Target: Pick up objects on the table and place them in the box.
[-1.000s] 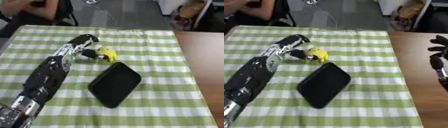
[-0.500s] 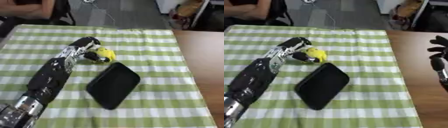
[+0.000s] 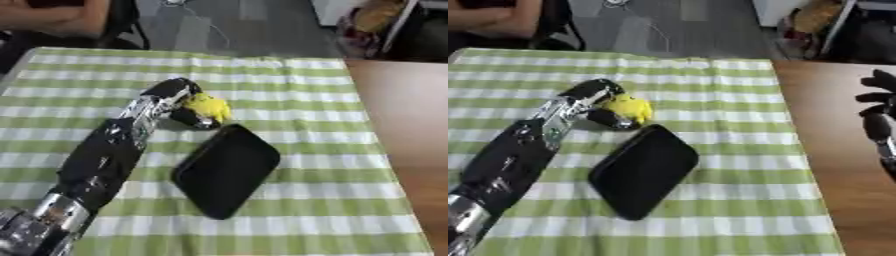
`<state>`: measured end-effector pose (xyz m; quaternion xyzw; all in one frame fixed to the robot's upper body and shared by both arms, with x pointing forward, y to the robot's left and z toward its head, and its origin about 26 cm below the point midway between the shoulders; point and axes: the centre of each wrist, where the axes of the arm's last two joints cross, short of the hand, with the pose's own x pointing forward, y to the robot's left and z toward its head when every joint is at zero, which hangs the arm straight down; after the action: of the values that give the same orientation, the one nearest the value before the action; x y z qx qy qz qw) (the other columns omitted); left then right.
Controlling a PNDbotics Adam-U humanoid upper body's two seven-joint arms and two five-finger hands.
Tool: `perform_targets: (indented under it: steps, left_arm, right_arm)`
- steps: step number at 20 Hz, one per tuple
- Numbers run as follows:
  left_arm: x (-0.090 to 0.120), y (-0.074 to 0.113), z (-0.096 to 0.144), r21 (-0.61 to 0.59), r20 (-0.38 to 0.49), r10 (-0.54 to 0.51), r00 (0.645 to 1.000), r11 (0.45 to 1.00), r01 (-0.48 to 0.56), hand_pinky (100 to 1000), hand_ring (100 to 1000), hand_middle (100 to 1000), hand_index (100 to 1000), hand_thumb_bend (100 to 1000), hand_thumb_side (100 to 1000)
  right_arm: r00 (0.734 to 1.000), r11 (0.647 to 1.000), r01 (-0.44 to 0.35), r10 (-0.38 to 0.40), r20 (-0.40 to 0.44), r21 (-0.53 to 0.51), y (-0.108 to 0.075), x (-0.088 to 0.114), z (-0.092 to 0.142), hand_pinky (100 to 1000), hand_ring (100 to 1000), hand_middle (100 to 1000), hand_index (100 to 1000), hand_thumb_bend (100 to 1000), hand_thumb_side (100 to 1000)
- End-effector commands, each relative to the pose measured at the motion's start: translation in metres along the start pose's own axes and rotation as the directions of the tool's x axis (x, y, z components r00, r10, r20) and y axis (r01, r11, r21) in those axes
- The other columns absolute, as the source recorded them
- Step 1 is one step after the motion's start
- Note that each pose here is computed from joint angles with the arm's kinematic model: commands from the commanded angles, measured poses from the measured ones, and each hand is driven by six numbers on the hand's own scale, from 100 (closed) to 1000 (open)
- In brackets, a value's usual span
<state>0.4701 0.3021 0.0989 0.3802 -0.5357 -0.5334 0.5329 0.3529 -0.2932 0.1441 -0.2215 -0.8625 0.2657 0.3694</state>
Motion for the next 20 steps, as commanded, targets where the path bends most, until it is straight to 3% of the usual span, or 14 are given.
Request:
perform_targets:
  steps: [1,7,9,10,12,15,20]
  left_arm:
    - [-0.0004,0.0125,-0.0016,0.021,0.002,-0.013,1.000,1.000,0.013,652,646,715,817,948,650]
    - [-0.0017,0.0111,-0.0009,0.026,-0.017,-0.022,1.000,0.999,0.022,532,501,555,762,754,604]
    - [-0.0019,0.0112,-0.0007,0.036,-0.024,-0.023,0.999,0.999,0.024,475,455,515,730,621,611]
    - [-0.0019,0.0115,-0.0006,0.043,-0.027,-0.023,0.999,0.999,0.024,430,407,483,697,415,624]
    - [-0.0024,0.0125,-0.0003,0.070,-0.040,-0.018,0.999,0.997,0.021,352,320,427,643,125,626]
    - [-0.0025,0.0135,-0.0001,0.116,-0.060,-0.016,0.998,0.993,0.023,243,201,346,565,100,648]
    - [-0.0017,0.0133,-0.0004,0.153,-0.077,-0.016,0.997,0.988,0.028,147,100,286,506,100,560]
  right_arm:
    - [0.999,1.000,-0.013,0.014,0.031,-0.005,-0.0066,0.0052,-0.0065,580,701,786,930,641,1000]
    - [0.999,1.000,-0.014,0.014,0.031,-0.004,-0.0066,0.0050,-0.0064,580,702,787,930,642,1000]
    - [0.999,1.000,-0.014,0.014,0.031,-0.004,-0.0066,0.0050,-0.0064,580,702,787,930,642,1000]
    - [0.999,1.000,-0.014,0.014,0.030,-0.004,-0.0067,0.0050,-0.0064,580,702,787,929,642,1000]
    - [0.999,1.000,-0.014,0.014,0.030,-0.004,-0.0067,0.0048,-0.0062,580,702,787,929,642,999]
    - [0.999,1.000,-0.014,0.014,0.029,-0.003,-0.0067,0.0046,-0.0061,580,702,787,929,642,997]
    - [0.999,1.000,-0.015,0.015,0.029,-0.002,-0.0070,0.0045,-0.0062,581,703,787,929,643,996]
